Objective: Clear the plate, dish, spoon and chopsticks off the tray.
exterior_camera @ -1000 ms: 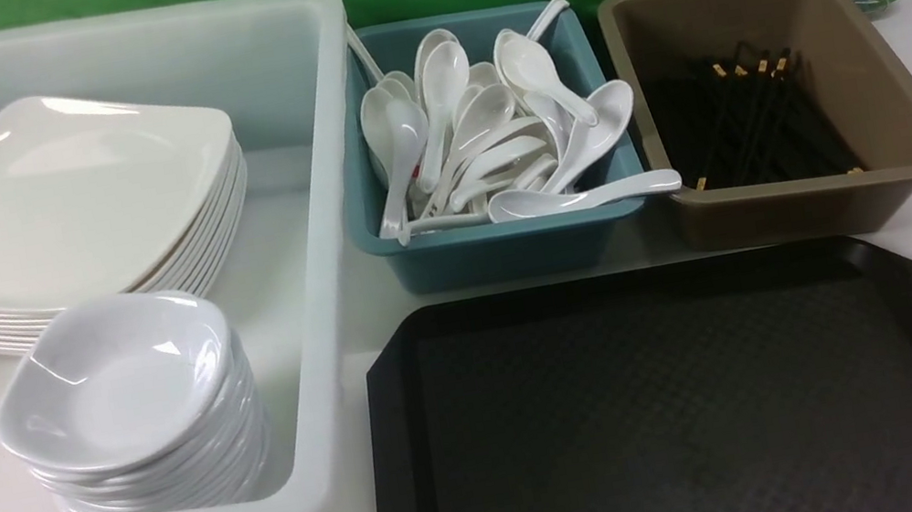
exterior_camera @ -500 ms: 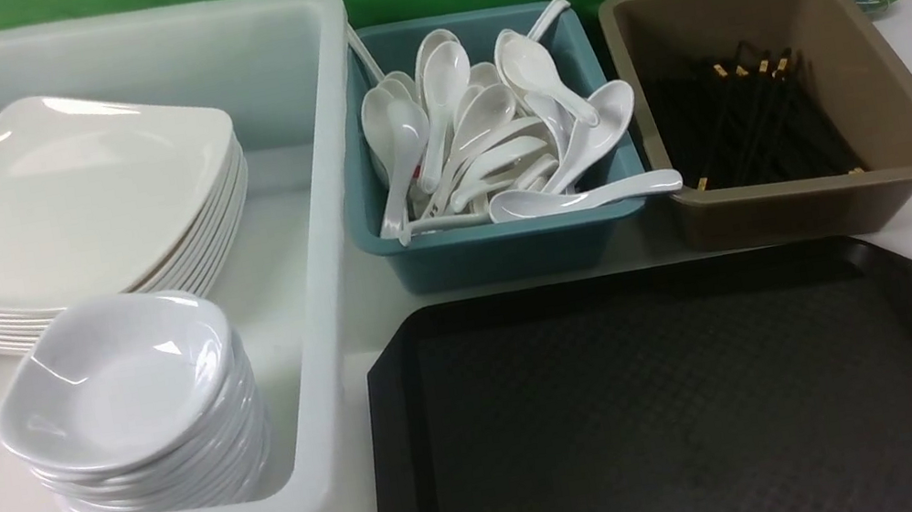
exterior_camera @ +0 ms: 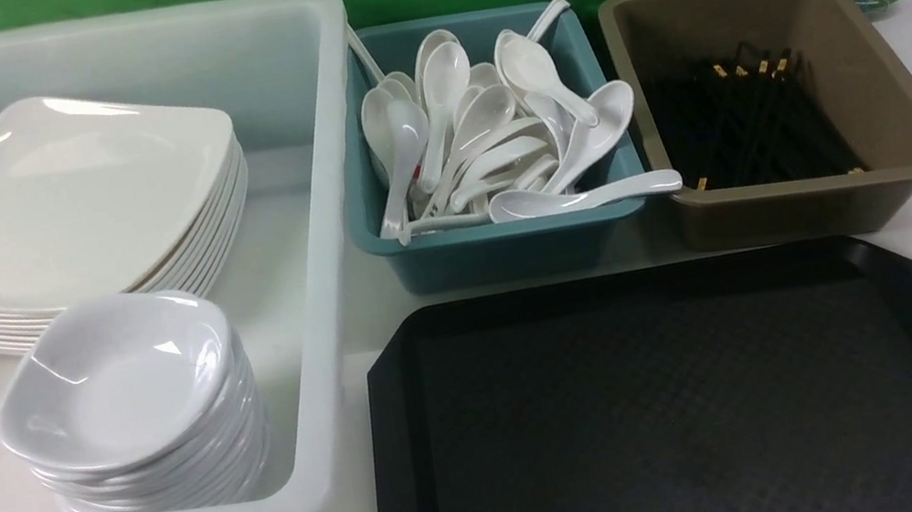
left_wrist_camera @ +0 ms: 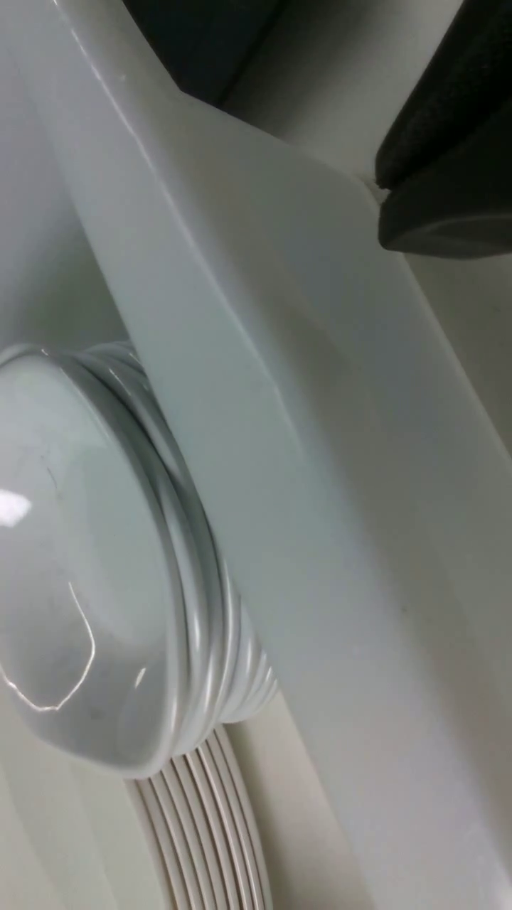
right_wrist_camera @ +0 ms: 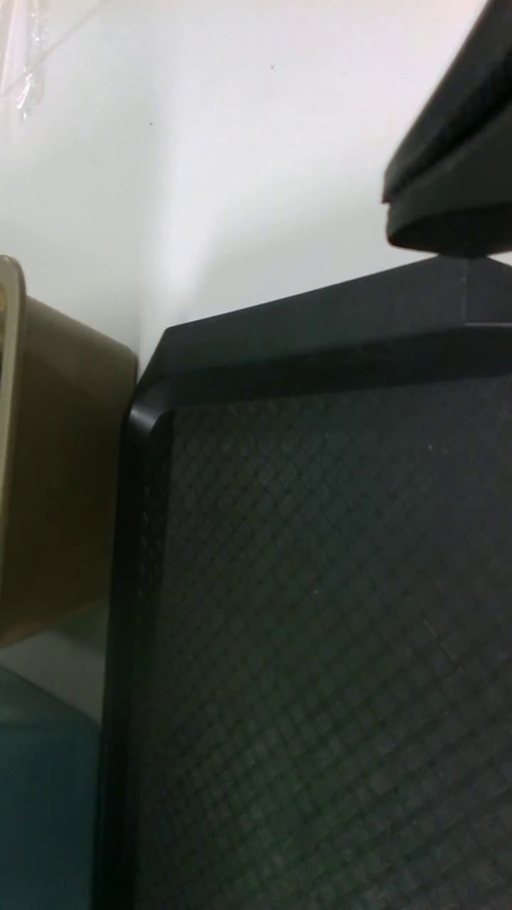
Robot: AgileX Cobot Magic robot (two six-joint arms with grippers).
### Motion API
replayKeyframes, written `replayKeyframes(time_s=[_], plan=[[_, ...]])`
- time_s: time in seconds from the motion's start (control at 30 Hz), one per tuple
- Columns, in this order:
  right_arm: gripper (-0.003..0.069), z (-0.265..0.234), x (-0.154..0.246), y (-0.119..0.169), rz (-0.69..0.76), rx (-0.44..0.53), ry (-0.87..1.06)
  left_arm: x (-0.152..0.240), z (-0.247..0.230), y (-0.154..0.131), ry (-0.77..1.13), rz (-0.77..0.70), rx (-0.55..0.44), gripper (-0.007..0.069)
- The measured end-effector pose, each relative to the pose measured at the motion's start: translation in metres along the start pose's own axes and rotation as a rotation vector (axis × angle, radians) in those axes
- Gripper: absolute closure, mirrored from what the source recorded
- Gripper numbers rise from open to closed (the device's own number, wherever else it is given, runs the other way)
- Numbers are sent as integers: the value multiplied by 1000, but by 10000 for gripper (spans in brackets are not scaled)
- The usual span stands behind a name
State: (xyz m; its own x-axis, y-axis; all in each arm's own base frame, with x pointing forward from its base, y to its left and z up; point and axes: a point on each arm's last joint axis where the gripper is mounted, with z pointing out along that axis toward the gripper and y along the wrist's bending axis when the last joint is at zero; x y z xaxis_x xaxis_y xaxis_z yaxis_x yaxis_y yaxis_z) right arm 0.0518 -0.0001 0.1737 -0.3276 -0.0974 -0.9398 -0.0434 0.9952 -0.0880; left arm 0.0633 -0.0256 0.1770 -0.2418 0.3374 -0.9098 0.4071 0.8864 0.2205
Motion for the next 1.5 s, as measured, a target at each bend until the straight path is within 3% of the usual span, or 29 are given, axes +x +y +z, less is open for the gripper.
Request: replayKeyframes(time_s=[0.63, 0.83, 0.97, 1.5], plan=[[583, 0, 0, 0, 0, 0, -4, -1, 0, 1, -10, 8, -18, 608], [571, 0, 0, 0, 0, 0, -4, -5, -3, 12, -88, -200, -149, 608], [568, 0, -1, 0, 0, 0, -6, -6, -17, 23, -226, -420, -345, 608], [511, 0, -1, 0, 0, 0, -6, 3, -18, 21, -136, -444, -366, 608]])
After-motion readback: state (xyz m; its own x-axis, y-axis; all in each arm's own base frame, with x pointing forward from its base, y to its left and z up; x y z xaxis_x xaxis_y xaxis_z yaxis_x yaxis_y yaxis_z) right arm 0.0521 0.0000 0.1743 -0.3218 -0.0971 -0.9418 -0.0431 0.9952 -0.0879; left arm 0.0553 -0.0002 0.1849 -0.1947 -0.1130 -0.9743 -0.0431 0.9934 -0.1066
